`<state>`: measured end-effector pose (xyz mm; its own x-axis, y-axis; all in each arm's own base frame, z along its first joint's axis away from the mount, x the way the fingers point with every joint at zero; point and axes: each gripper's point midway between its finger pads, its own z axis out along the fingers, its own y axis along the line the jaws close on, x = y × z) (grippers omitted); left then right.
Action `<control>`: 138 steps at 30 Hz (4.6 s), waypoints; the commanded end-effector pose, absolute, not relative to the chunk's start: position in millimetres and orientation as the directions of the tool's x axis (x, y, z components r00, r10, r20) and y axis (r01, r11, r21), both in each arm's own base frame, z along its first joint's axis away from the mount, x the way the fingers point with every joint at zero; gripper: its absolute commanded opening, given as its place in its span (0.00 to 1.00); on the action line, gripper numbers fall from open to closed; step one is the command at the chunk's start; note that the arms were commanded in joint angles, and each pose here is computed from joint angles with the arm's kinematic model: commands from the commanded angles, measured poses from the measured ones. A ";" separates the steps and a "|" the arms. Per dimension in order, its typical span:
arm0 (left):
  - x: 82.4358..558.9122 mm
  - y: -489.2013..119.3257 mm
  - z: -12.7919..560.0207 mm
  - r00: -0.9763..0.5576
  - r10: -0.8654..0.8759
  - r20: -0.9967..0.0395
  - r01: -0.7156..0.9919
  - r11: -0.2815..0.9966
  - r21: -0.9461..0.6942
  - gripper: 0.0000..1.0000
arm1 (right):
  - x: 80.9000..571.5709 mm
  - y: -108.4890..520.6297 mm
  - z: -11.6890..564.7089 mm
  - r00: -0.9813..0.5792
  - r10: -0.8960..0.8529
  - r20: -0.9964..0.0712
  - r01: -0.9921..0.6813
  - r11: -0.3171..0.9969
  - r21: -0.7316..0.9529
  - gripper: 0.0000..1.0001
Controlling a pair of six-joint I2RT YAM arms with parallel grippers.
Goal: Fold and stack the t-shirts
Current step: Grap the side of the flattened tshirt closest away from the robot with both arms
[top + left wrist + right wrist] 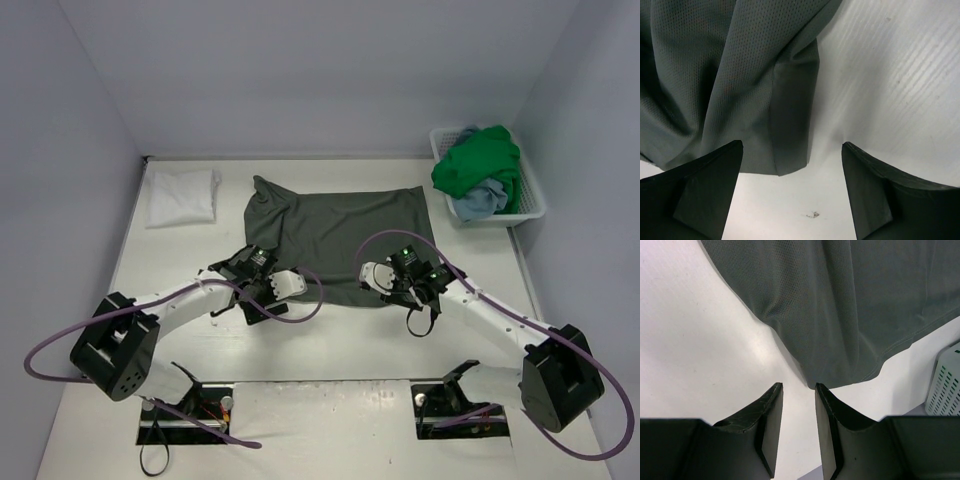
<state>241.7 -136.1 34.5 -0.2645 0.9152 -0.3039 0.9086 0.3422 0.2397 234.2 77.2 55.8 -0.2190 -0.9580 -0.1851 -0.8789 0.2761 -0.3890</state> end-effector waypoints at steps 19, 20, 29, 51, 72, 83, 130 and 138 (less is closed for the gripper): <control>267.5 -148.2 11.7 -0.216 0.930 -0.299 0.905 0.306 0.297 0.71 | 229.4 77.7 57.2 -0.204 -0.959 -0.197 -0.887 0.266 -0.377 0.29; 265.3 -147.0 10.2 -0.218 0.931 -0.293 0.908 0.303 0.288 0.70 | 230.1 77.7 58.0 -0.201 -0.959 -0.198 -0.886 0.264 -0.381 0.29; 256.1 -149.2 12.9 -0.217 0.927 -0.307 0.920 0.300 0.253 0.68 | 229.8 79.1 63.8 -0.200 -0.954 -0.225 -0.878 0.276 -0.391 0.29; 264.0 -161.1 81.8 -0.250 0.862 -0.440 0.874 0.396 0.280 0.00 | 207.9 97.0 25.0 -0.171 -0.968 -0.182 -0.953 0.210 -0.220 0.38; 284.8 -143.5 154.8 -0.278 0.761 -0.586 0.810 0.514 0.283 0.00 | 224.7 121.7 7.1 -0.174 -0.959 -0.225 -0.951 0.223 -0.215 0.39; 287.5 -129.4 155.1 -0.308 0.738 -0.601 0.801 0.542 0.254 0.00 | 228.3 124.6 2.0 -0.168 -0.962 -0.214 -0.953 0.214 -0.213 0.37; 279.6 -109.7 154.6 -0.329 0.750 -0.573 0.787 0.553 0.272 0.00 | 199.1 138.8 59.7 0.032 -0.965 -0.261 -0.956 0.047 -0.290 0.00; 287.3 -106.1 156.0 -0.329 0.748 -0.577 0.769 0.567 0.296 0.00 | 227.2 140.9 71.8 0.054 -0.959 -0.279 -0.951 0.036 -0.307 0.00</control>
<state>274.7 -107.3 137.2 -0.3696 0.7548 -0.5419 0.7931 0.5601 0.2392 208.2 135.7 55.4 0.0378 -0.9669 -0.2524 -0.9587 0.0361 -0.2821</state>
